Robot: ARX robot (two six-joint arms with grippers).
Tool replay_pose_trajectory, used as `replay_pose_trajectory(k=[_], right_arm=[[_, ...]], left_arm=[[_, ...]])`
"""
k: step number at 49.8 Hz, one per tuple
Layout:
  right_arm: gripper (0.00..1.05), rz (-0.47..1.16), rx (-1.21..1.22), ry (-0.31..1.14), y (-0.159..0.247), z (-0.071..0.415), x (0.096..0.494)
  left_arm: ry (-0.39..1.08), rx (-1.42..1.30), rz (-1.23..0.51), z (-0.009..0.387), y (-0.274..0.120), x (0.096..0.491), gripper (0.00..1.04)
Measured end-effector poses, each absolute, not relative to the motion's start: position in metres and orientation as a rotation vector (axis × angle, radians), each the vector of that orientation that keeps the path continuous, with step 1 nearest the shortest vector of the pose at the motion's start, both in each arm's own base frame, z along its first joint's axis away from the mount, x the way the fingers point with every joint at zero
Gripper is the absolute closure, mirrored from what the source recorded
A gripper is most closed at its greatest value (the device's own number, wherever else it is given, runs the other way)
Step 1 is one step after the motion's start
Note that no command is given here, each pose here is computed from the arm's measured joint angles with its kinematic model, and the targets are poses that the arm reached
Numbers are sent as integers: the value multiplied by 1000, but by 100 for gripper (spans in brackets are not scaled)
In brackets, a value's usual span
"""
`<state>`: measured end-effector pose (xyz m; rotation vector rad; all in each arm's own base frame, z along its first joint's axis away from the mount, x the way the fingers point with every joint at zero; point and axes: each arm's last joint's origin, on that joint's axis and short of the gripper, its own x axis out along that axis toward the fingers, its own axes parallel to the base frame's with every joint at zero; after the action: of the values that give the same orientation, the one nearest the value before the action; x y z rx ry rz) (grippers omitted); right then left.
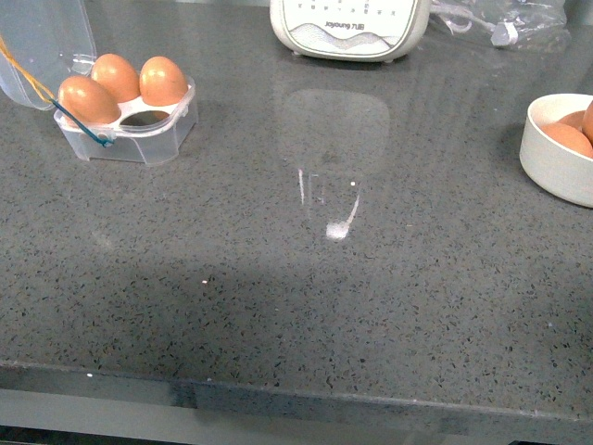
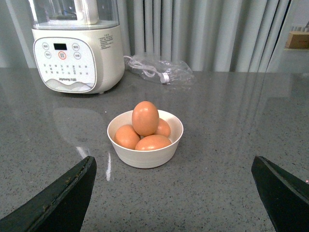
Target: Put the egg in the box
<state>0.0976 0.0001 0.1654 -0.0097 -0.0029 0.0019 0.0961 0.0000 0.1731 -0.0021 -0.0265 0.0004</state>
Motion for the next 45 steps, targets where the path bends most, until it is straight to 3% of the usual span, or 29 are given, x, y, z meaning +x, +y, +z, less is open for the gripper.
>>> replay_pose_trajectory(k=[45], right_arm=[[7,2,-10,-3,0,165,98]], left_arm=[[-27,-2,0,173,0,96,7]])
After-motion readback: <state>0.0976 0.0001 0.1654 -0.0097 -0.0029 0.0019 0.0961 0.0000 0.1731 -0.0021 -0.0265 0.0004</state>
